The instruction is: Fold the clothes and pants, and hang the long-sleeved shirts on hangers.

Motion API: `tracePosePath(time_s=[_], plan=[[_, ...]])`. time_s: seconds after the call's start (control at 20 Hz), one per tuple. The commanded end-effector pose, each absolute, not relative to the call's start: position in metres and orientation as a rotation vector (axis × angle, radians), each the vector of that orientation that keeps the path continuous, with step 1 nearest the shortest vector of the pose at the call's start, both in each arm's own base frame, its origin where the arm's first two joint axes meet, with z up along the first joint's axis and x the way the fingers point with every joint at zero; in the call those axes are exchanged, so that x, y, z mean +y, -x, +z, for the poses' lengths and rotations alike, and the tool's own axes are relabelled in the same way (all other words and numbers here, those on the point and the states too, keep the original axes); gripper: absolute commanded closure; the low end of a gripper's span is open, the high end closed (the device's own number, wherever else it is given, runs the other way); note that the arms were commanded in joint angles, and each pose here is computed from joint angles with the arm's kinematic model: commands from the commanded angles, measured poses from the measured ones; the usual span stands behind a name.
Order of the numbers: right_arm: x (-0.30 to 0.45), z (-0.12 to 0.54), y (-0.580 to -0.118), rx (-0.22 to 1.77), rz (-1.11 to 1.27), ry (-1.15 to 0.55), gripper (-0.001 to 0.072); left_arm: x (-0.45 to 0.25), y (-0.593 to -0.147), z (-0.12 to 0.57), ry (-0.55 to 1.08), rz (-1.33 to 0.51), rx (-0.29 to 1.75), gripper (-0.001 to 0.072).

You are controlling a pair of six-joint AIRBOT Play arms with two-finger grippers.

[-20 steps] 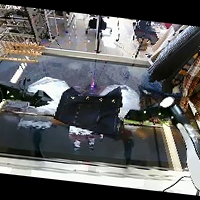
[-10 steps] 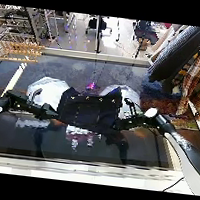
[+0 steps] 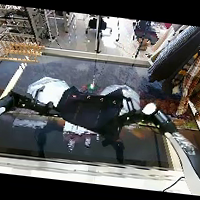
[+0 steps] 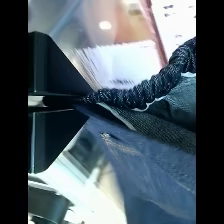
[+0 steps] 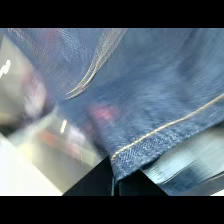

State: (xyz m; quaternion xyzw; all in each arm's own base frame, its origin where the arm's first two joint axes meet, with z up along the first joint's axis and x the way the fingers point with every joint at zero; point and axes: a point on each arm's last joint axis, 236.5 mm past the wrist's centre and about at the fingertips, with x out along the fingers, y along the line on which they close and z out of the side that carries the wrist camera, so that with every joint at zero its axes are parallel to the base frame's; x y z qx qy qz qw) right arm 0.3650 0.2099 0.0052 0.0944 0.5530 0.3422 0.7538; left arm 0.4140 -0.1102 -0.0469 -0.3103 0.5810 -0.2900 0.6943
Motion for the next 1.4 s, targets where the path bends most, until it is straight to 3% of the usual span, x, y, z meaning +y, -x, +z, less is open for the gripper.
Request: tracePosePath(time_s=[0.0, 0.05, 0.1, 0.25, 0.5, 0.7, 0.9, 1.2, 1.25, 1.35], plan=[[0.200, 0.082, -0.423, 0.945, 0.626, -0.191, 0.0680, -0.102, -0.435, 0.009, 0.656, -0.656, 1.149, 0.0697], [0.196, 0.097, -0.440, 0.877, 0.600, -0.180, 0.0679, -0.105, -0.441, 0.028, 0.633, -0.671, 1.105, 0.0696], [0.195, 0.105, -0.448, 0.837, 0.587, -0.186, 0.0622, -0.109, -0.446, 0.043, 0.621, -0.687, 1.071, 0.0696], [0.196, 0.084, -0.431, 0.934, 0.623, -0.141, 0.0180, -0.115, -0.457, 0.061, 0.630, -0.690, 1.026, 0.0696], [0.193, 0.007, -0.374, 1.183, 0.718, -0.065, 0.0162, -0.112, -0.460, 0.060, 0.656, -0.665, 1.031, 0.0695], [0.185, -0.051, -0.346, 1.254, 0.689, -0.089, 0.0167, -0.112, -0.460, 0.060, 0.656, -0.665, 1.032, 0.0695], [0.192, -0.051, -0.386, 1.066, 0.663, -0.110, 0.0166, -0.112, -0.459, 0.060, 0.655, -0.665, 1.032, 0.0695], [0.212, -0.083, -0.391, 1.033, 0.782, -0.099, 0.0169, -0.112, -0.459, 0.059, 0.653, -0.664, 1.034, 0.0695], [0.222, -0.081, -0.392, 1.009, 0.817, -0.135, 0.0232, -0.112, -0.459, 0.059, 0.652, -0.664, 1.035, 0.0695], [0.237, -0.066, -0.389, 0.961, 0.896, -0.170, 0.0682, -0.111, -0.458, 0.058, 0.648, -0.662, 1.040, 0.0695]])
